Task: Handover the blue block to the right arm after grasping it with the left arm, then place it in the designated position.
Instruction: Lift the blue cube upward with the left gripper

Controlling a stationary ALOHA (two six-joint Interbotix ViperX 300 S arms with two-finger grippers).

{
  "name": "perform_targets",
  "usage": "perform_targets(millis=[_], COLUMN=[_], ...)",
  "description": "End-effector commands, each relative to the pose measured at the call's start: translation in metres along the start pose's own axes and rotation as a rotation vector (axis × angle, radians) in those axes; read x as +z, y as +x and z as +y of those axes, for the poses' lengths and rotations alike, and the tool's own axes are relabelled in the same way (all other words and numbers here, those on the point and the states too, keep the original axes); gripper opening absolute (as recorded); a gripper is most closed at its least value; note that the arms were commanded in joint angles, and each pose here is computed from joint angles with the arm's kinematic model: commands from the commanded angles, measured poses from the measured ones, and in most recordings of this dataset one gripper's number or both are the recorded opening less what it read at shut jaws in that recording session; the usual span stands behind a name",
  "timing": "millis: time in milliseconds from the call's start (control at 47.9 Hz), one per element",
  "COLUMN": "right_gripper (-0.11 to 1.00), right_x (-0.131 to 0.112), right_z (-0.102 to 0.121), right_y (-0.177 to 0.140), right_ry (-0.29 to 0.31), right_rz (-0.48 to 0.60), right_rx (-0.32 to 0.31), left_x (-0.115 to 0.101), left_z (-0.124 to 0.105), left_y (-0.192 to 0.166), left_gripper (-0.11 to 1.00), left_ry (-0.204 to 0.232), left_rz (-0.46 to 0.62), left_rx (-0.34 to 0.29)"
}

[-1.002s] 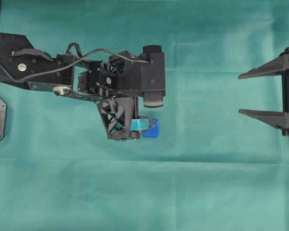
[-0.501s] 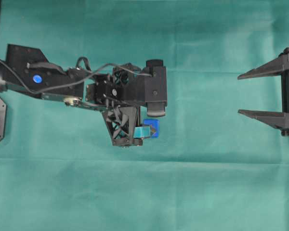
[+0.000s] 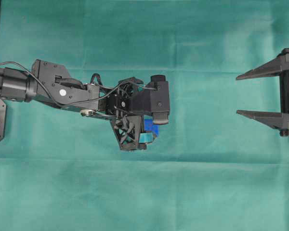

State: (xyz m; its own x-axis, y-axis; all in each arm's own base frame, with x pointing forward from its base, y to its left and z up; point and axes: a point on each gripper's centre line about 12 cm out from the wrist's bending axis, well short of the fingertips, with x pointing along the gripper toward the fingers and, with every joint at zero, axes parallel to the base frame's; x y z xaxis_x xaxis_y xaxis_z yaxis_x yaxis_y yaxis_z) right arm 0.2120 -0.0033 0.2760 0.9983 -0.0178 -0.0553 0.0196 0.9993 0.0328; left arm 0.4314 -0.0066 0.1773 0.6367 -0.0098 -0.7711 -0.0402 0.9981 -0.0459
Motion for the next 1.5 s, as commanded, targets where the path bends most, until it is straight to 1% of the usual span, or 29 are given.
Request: perform_targets(millis=[0, 292, 543, 710, 1023, 1086, 1128, 1169, 1295, 1316, 1483], right_gripper=[0.95, 0.95, 0.95, 0.95, 0.95, 0.95, 0.95, 0.95, 0.95, 0.95, 0.95], right_x=[0.008, 0.006, 0.006, 0.006, 0.006, 0.006, 0.006, 0.006, 0.006, 0.006, 0.006], right_z=[0.000, 0.000, 0.000, 0.000, 0.000, 0.000, 0.000, 0.000, 0.000, 0.000, 0.000], right_y=[0.003, 0.004, 0.004, 0.004, 0.004, 0.004, 0.004, 0.004, 0.004, 0.004, 0.004], right_ry=[-0.001, -0.001, -0.001, -0.001, -0.004, -0.003, -0.003, -0.004, -0.003, -0.003, -0.004], right_rz=[-0.017, -0.011, -0.009, -0.009, -0.008, -0.008, -0.008, -0.008, -0.008, -0.008, -0.006], right_rx=[-0.001, -0.001, -0.001, -0.001, -0.001, -0.001, -0.001, -0.001, -0.001, -0.001, -0.001], left_x=[0.004, -0.011, -0.029, -0.033, -0.036, -0.035, -0.035, -0.034, -0.033, -0.033, -0.034], left_z=[0.002, 0.003, 0.007, 0.007, 0.007, 0.007, 0.007, 0.007, 0.007, 0.007, 0.007], left_y=[-0.002, 0.017, 0.044, 0.052, 0.054, 0.053, 0.053, 0.054, 0.053, 0.053, 0.053], left_gripper=[1.00, 1.00, 1.00, 1.00, 0.98, 0.95, 0.90, 0.82, 0.47, 0.46, 0.47], left_ry=[0.001, 0.001, -0.004, -0.005, -0.005, -0.004, -0.004, -0.004, 0.001, 0.001, -0.001], left_rz=[-0.032, -0.035, 0.016, 0.006, 0.007, 0.004, 0.004, 0.004, 0.001, 0.001, 0.004], left_rx=[0.002, 0.001, 0.009, 0.008, 0.008, 0.008, 0.008, 0.007, 0.007, 0.007, 0.008])
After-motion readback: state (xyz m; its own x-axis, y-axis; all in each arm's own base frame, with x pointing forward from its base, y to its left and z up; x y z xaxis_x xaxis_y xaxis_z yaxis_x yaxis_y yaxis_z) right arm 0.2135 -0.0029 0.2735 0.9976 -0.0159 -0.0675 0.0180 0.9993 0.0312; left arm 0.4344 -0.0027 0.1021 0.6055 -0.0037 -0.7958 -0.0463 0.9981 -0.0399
